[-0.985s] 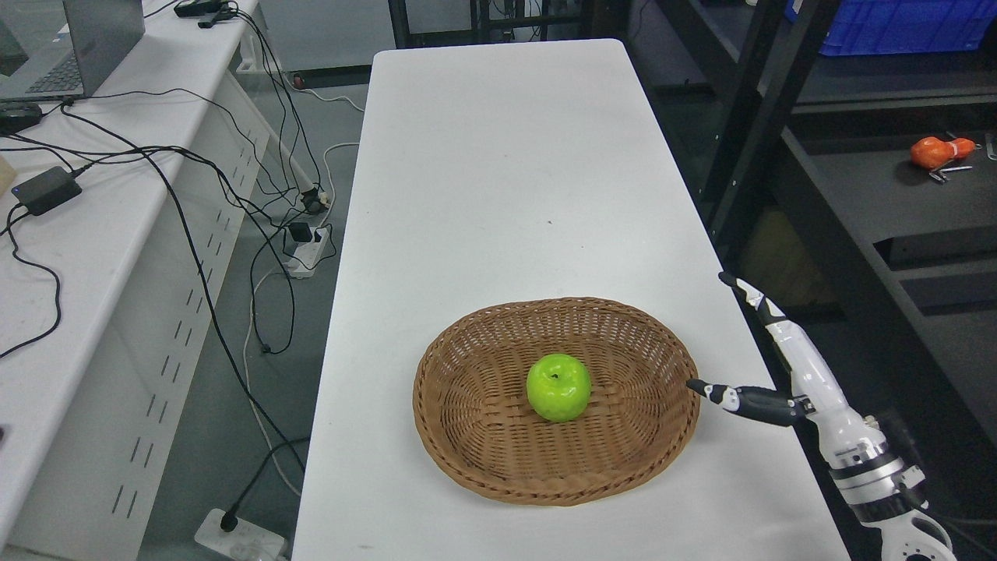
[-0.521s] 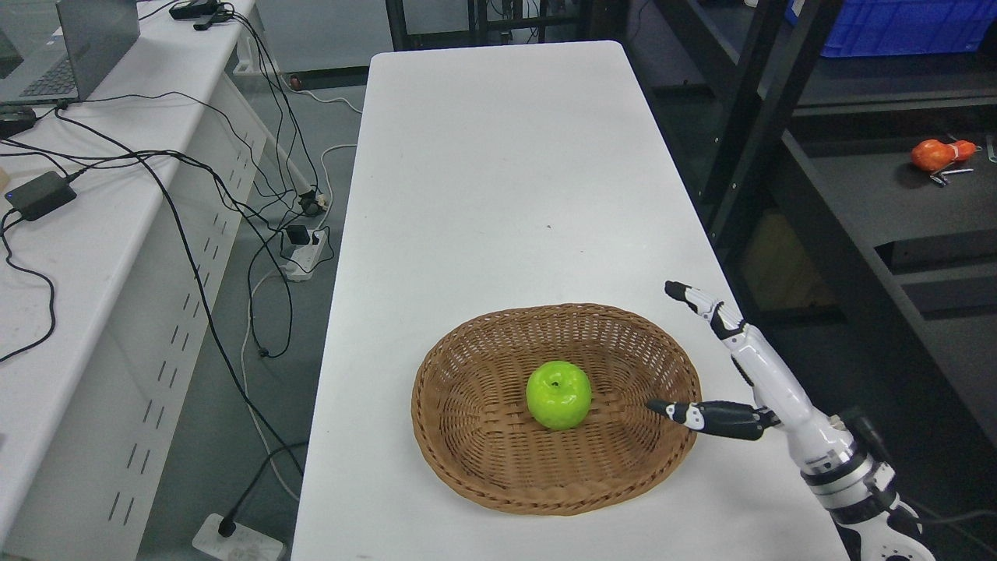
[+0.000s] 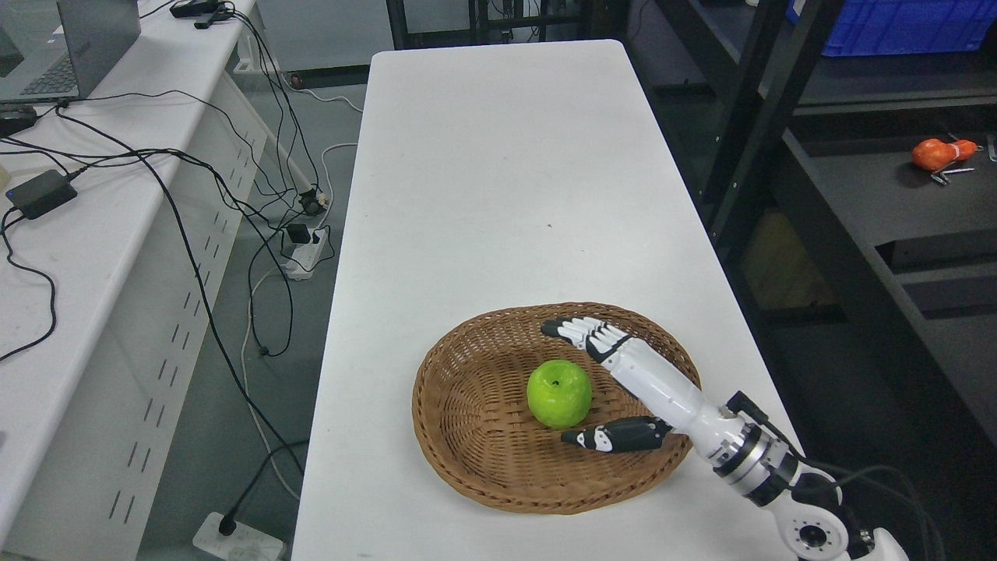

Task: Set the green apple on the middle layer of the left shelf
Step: 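Reach the right hand over the basket toward the green apple, then close the right hand fingers around the green apple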

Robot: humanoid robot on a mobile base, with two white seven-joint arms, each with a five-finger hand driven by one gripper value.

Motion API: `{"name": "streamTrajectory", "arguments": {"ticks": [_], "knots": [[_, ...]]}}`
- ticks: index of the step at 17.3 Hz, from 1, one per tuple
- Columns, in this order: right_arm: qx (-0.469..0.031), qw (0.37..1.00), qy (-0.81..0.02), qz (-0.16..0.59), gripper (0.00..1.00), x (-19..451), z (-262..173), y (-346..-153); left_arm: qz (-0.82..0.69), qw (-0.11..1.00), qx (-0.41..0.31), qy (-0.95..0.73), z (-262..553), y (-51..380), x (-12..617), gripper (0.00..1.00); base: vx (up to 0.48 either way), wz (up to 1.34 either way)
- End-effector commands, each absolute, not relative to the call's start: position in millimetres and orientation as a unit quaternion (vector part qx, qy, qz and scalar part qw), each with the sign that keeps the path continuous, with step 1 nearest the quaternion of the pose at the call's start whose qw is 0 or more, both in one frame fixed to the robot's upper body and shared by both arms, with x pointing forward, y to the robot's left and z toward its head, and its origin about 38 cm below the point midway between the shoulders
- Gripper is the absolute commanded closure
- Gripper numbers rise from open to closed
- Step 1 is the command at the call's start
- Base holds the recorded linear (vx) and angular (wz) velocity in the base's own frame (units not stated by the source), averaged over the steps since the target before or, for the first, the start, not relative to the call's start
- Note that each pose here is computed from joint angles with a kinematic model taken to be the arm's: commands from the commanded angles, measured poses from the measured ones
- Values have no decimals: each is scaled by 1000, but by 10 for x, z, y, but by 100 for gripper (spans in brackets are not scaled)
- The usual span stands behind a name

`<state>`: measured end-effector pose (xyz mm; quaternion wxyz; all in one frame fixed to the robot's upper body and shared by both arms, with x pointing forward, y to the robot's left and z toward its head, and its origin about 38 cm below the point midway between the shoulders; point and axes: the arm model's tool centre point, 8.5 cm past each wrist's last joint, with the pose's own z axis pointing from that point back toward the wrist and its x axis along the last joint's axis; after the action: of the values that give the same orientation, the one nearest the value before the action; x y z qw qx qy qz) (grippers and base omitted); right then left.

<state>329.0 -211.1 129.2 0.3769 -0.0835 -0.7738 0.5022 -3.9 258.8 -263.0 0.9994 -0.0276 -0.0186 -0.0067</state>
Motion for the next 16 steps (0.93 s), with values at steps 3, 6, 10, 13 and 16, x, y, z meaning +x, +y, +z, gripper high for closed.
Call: {"name": "streamTrajectory", "arguments": {"ticks": [3,6,10,13,16], "knots": [[-43,358,-740,568,0,3334,1095,-1490,-7,1000,-19,-18,-2621,2701,-38,0,0,0],[-47,367,-739,563,0,3362,1104,-1517,-7,1000,-19,-19,-2621,2701,-36,0,0,0],[-68,406,-723,555,0,3496,1065,-1669,-7,1000,-18,-18,-2621,2702,-38,0,0,0],[-93,417,-720,548,0,3573,1109,-1911,-7,1000,-19,-18,-2621,2701,-38,0,0,0],[-111,425,-710,551,0,3666,1149,-2215,-7,1000,-18,-19,-2621,2702,-36,0,0,0]]}}
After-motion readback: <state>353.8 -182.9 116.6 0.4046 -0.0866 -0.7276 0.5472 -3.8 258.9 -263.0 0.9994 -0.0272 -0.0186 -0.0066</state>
